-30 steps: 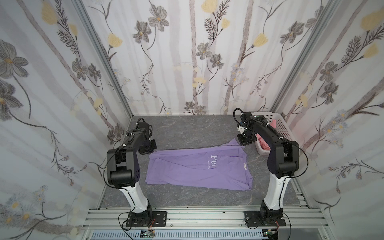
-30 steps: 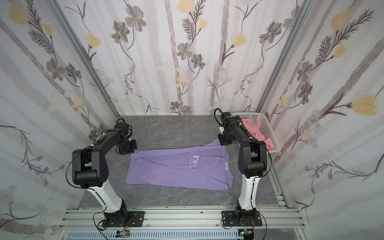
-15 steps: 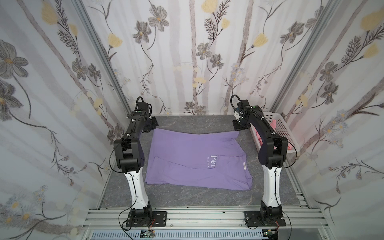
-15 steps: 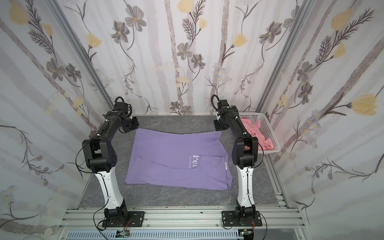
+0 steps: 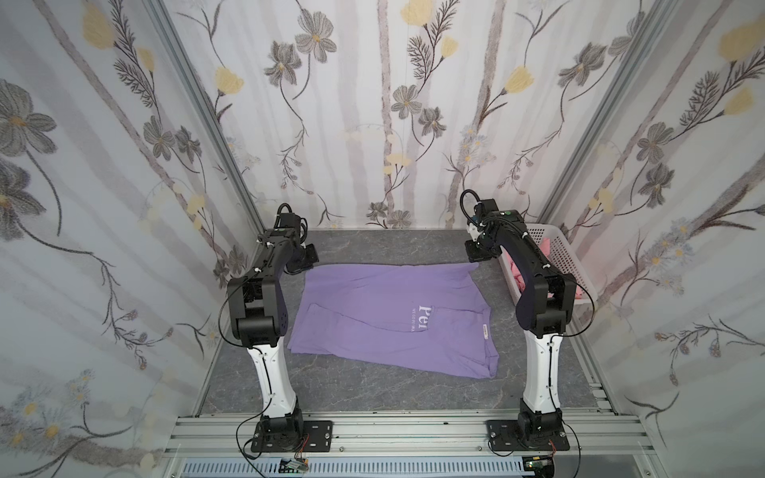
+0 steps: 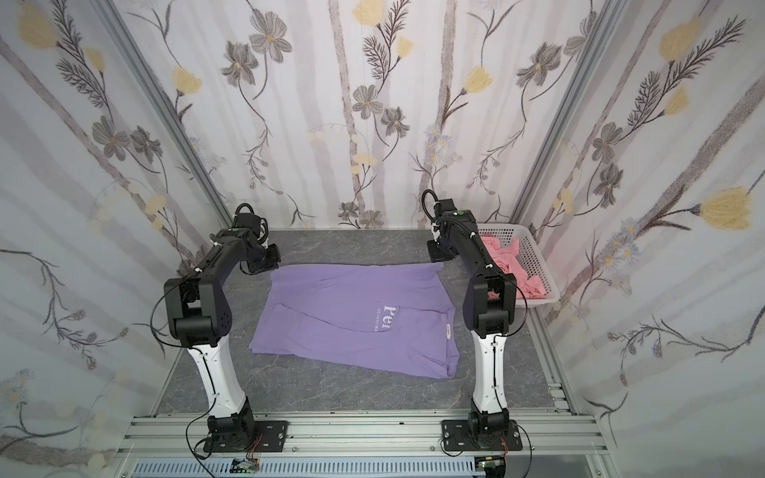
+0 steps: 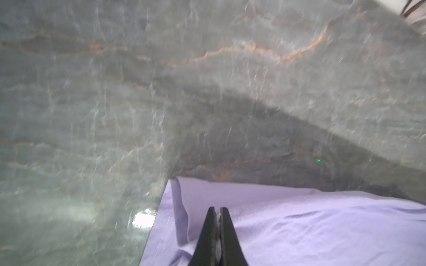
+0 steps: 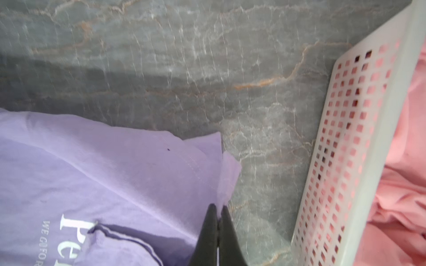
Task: Fold and stack t-shirts
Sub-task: Fold the T-shirt.
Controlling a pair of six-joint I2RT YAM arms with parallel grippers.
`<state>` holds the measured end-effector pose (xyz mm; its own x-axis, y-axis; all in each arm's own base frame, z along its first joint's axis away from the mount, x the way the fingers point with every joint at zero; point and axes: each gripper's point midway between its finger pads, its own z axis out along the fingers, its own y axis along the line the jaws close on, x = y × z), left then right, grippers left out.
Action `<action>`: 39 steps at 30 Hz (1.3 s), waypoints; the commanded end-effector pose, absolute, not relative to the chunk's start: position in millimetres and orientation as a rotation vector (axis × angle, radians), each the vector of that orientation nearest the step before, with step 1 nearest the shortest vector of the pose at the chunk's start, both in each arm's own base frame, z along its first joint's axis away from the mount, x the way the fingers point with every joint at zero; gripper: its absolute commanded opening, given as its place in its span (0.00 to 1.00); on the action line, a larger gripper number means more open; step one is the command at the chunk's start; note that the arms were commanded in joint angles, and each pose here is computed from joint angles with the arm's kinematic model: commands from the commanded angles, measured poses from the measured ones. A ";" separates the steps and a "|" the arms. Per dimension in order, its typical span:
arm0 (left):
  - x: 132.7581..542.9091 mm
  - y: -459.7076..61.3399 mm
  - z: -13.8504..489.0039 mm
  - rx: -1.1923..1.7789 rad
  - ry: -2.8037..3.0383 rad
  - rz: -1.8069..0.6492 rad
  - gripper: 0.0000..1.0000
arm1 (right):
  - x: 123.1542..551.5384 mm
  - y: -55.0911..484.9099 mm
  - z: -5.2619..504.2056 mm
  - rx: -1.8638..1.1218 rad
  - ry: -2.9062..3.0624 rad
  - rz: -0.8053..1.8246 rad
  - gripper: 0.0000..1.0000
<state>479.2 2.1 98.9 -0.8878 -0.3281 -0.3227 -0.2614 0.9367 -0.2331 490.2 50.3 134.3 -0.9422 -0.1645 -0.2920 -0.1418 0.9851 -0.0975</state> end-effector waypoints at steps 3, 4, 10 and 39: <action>444.0 24.7 84.3 -0.448 2.749 -0.144 0.00 | 454.7 29.4 134.8 -0.251 2.868 -0.253 0.00; 438.0 26.1 81.0 -0.452 2.757 -0.139 0.00 | 448.9 26.9 134.3 -0.253 2.873 -0.268 0.00; 410.2 38.2 51.2 -0.492 2.831 -0.085 0.00 | 419.6 22.9 124.2 -0.250 2.916 -0.295 0.00; 442.1 -14.4 130.6 -0.388 2.668 -0.337 1.00 | 421.5 103.4 108.4 -0.358 2.944 0.128 0.35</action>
